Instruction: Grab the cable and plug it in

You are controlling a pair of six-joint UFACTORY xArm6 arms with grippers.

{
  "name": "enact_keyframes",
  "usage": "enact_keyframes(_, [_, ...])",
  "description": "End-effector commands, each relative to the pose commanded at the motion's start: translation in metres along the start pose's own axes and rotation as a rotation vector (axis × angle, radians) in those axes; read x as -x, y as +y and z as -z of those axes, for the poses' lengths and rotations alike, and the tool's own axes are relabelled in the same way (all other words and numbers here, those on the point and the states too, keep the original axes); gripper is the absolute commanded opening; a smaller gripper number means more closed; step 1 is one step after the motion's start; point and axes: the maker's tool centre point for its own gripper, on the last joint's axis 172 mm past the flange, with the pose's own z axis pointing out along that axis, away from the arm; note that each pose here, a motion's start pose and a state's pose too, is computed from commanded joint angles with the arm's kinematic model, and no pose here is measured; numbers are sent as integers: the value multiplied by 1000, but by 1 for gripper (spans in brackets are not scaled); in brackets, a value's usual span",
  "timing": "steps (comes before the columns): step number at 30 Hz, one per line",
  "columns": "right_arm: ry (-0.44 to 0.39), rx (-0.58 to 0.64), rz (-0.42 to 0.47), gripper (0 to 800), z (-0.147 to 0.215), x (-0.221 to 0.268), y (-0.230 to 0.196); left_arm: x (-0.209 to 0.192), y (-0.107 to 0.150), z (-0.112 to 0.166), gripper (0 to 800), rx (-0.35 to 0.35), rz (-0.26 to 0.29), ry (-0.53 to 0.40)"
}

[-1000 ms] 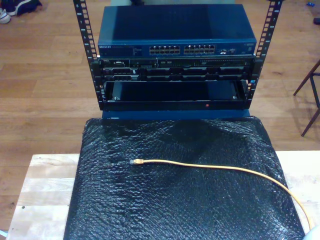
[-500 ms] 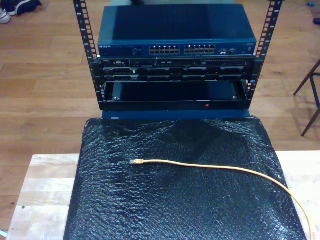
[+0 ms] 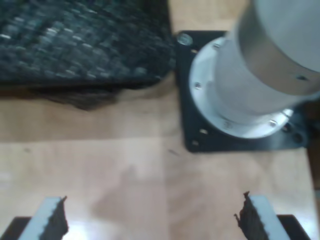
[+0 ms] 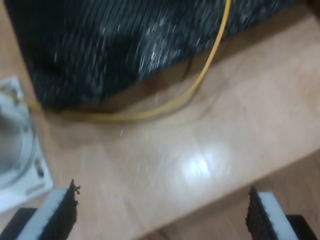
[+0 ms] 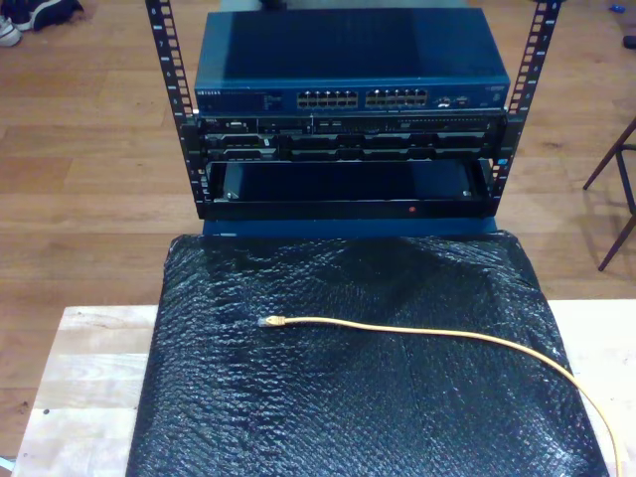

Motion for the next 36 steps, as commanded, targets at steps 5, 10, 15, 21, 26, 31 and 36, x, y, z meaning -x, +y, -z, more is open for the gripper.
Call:
enact_keyframes(5, [20,-12,-10,794,-8,-20,9,-12,-6,-6,800,37,9,8])
enact_keyframes(10, [42,-28,22,793,-17,-41,16,-25,-19,-15,800,71,34,27])
enact_keyframes(15, [55,-61,9,794,-31,-68,22,-32,-28,-25,800,81,60,72])
enact_keyframes(21, [54,-72,61,793,-45,-96,32,-38,-36,-27,800,74,73,83])
enact_keyframes(26, [28,-77,91,793,-61,-120,42,-43,-39,-31,800,81,72,93])
enact_keyframes(31, [12,-107,108,793,-74,-143,33,-44,-41,-28,800,75,106,87])
enact_keyframes(36, [-28,-78,147,792,-90,-177,43,-54,-52,-24,800,46,131,110])
